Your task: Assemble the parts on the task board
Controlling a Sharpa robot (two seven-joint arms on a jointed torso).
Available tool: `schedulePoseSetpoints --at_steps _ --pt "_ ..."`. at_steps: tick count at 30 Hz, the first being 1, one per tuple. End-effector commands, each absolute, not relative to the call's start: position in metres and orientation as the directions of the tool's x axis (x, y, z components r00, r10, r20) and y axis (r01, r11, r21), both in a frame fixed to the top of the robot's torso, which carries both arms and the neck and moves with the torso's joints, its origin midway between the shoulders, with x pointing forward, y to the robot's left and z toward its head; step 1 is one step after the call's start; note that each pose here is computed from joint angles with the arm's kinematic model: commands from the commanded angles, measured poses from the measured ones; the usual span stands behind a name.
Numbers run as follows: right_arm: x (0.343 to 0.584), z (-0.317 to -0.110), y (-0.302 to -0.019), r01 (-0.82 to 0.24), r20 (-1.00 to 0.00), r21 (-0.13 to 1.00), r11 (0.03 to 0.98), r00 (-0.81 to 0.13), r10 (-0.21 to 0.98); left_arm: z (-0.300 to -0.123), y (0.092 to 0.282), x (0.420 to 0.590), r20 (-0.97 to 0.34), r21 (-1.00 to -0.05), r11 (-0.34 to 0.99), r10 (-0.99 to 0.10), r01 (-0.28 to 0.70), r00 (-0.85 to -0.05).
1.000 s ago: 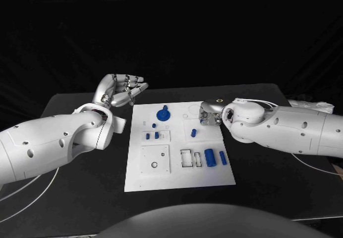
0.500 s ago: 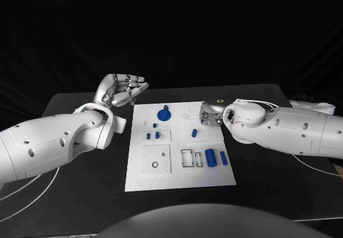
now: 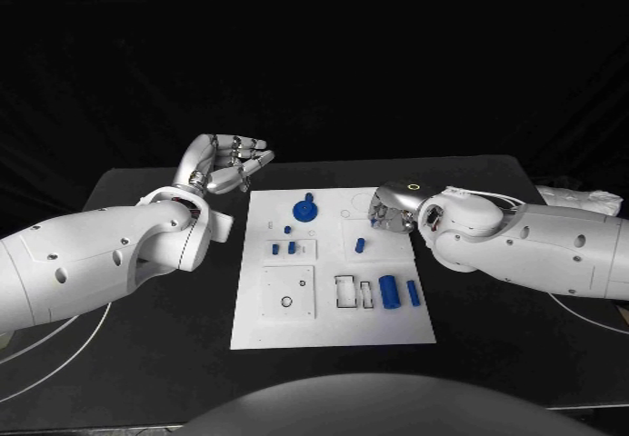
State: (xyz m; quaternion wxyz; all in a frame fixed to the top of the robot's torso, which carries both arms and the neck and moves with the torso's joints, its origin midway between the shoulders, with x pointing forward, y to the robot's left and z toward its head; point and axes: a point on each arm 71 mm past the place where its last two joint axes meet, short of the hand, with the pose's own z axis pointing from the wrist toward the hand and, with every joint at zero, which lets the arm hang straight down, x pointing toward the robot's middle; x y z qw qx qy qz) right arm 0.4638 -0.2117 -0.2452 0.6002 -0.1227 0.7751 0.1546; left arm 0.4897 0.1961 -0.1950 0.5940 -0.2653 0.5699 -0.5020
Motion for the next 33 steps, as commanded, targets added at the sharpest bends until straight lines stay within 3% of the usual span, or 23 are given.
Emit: schedulePoseSetpoints --at_steps 1,8,13,26,33 --pt "0.464 -0.227 -0.206 -0.422 -0.981 0.155 0.893 -0.170 0.090 -0.195 0.195 0.491 -0.407 -0.888 0.349 -0.899 0.298 -0.160" --pt "0.465 -0.200 -0.201 -0.462 -0.985 0.165 0.872 -0.131 0.117 -0.197 0.195 0.493 -0.411 -0.888 0.354 -0.898 0.295 -0.159" --pt "0.463 -0.192 -0.192 -0.491 -0.984 0.171 0.854 -0.128 0.124 -0.199 0.196 0.493 -0.412 -0.888 0.356 -0.897 0.291 -0.158" --pt "0.452 -0.192 -0.129 -0.636 -0.972 0.221 0.739 -0.204 0.115 -0.202 0.191 0.498 -0.416 -0.886 0.359 -0.895 0.292 -0.162" --pt "0.440 -0.203 -0.111 -0.683 -0.966 0.232 0.693 -0.246 0.080 -0.203 0.188 0.499 -0.416 -0.887 0.357 -0.894 0.294 -0.166"
